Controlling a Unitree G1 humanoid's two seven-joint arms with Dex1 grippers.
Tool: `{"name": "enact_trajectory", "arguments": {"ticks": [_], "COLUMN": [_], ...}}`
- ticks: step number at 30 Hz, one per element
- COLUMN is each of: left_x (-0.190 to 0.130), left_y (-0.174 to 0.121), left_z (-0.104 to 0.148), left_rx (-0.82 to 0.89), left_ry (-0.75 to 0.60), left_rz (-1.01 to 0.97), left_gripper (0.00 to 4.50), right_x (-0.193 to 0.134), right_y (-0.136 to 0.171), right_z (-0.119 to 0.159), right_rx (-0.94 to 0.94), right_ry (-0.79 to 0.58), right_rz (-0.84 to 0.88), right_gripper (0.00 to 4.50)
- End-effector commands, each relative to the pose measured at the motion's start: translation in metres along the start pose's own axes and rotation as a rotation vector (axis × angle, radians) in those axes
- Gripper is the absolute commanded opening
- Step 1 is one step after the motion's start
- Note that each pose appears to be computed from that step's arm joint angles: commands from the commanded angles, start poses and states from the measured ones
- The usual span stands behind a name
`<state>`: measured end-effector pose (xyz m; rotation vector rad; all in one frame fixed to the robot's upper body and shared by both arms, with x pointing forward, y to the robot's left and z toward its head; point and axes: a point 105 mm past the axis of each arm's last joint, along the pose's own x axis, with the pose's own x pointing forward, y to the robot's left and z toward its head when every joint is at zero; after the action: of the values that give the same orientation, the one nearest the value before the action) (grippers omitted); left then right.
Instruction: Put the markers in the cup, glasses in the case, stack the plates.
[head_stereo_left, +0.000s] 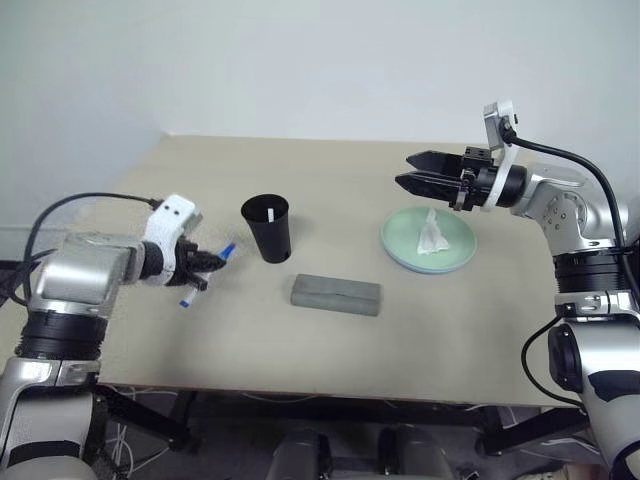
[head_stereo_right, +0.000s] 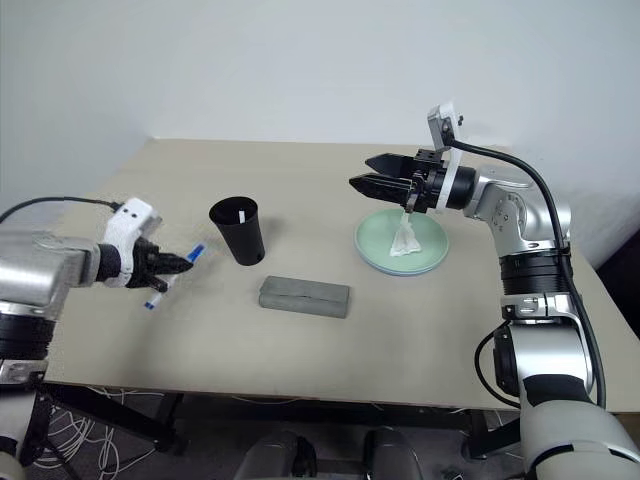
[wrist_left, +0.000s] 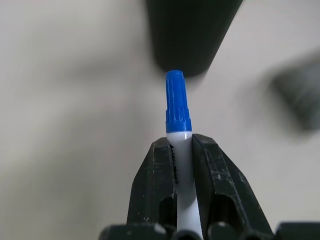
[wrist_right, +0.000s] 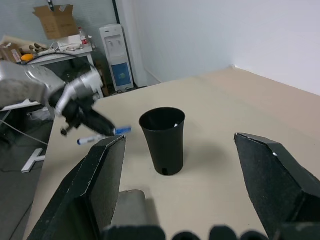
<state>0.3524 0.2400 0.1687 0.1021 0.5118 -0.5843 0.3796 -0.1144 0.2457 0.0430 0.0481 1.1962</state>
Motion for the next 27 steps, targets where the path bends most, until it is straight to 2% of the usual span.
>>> {"name": "enact_trajectory", "arguments": {"ticks": [1, 2, 4, 10, 14, 18, 22, 27], "left_x": [-0.015, -0.017, -0.015, 0.003, 0.019, 0.035, 0.057, 0.076], "left_y": [-0.017, -0.02, -0.016, 0.006, 0.022, 0.019, 0.013, 0.003], "left_z": [0.071, 0.084, 0.097, 0.111, 0.11, 0.107, 0.107, 0.101], "left_rx": [0.04, 0.039, 0.025, 0.065, 0.059, 0.077, 0.023, 0.04], "left_ry": [-0.374, -0.461, -0.537, -0.68, -0.726, -0.741, -0.765, -0.729], "left_rz": [-0.068, -0.086, -0.056, 0.153, 0.281, 0.263, 0.228, 0.187], "left_gripper": [0.09, 0.09, 0.09, 0.09, 0.09, 0.09, 0.09, 0.09], "right_x": [0.002, 0.002, 0.003, 0.003, 0.003, 0.002, 0.003, 0.002], "right_y": [0.002, 0.002, 0.002, 0.004, 0.005, 0.006, 0.007, 0.007], "right_z": [0.02, 0.02, 0.02, 0.021, 0.021, 0.022, 0.02, 0.021], "right_rx": [-0.063, -0.064, -0.066, -0.07, -0.071, -0.072, -0.071, -0.074], "right_ry": [-0.031, -0.032, -0.032, -0.038, -0.041, -0.049, -0.049, -0.05], "right_rz": [0.01, 0.012, 0.014, 0.02, 0.019, 0.02, 0.022, 0.02], "right_gripper": [3.77, 3.77, 3.77, 3.77, 3.77, 3.77, 3.77, 3.77]}}
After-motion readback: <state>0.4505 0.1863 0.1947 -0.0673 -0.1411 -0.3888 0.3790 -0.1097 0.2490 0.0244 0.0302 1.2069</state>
